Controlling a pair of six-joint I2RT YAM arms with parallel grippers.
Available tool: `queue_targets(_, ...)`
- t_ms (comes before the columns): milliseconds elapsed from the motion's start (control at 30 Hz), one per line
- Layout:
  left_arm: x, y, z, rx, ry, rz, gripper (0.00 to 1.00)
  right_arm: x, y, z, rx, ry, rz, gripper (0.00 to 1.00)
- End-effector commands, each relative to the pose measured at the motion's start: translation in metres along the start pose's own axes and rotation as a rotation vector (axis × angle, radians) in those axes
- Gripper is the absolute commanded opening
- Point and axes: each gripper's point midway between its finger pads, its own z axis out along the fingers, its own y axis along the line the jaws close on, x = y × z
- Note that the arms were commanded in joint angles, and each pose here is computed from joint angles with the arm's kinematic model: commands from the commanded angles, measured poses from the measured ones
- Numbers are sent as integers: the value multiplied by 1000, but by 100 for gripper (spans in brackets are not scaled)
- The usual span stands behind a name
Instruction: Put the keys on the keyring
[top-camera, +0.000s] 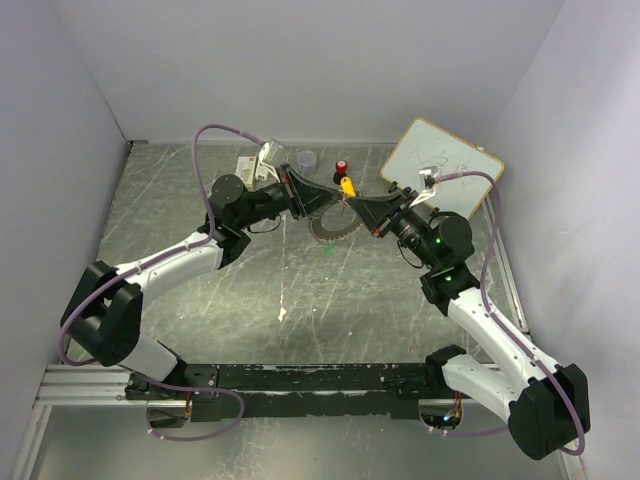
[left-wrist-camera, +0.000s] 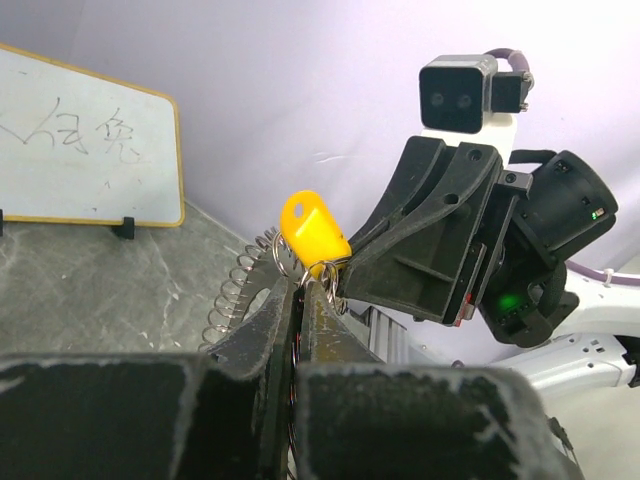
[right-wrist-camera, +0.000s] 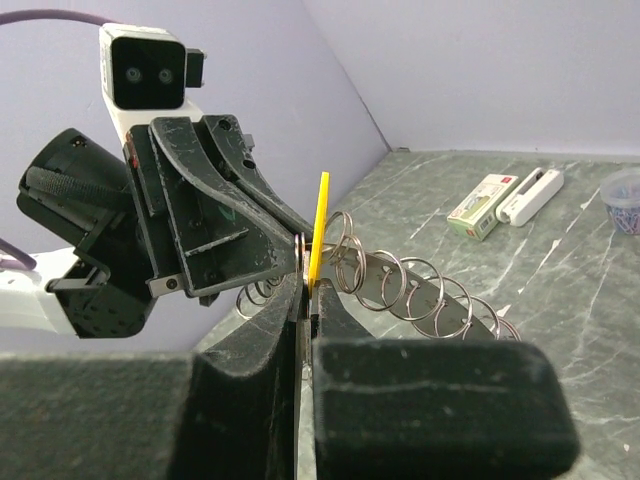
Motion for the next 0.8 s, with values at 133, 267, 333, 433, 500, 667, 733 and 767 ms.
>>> queue_targets(133,-47,5,-3,-28,-177,68,7,-22,5,4,-10,-70,-39,0)
queue_targets(267,-43,12,-9,-75,-159,84,7,-32,11,7,-17,-80,-63,0)
queue_targets(333,-41,15,-11,-92,-150,91,7,-37,12,9,-16,-80,-74,0)
queue_targets(433,-34,20,-14,-122,-125,90,11,-43,15,11,-17,-78,-98,0)
queue_targets(500,-30,24,-18,-152,-114,91,31,-48,17,13,-13,-71,-124,0)
queue_targets(667,-33,26,-33,-220,-105,154,54,-55,22,18,-14,-33,-175,0)
queue_targets(733,-37,24,-34,-231,-88,194,55,-56,24,20,-22,-15,-194,0)
queue_targets(767,-38,23,-34,-233,-77,214,55,-57,25,21,-24,-3,-204,0)
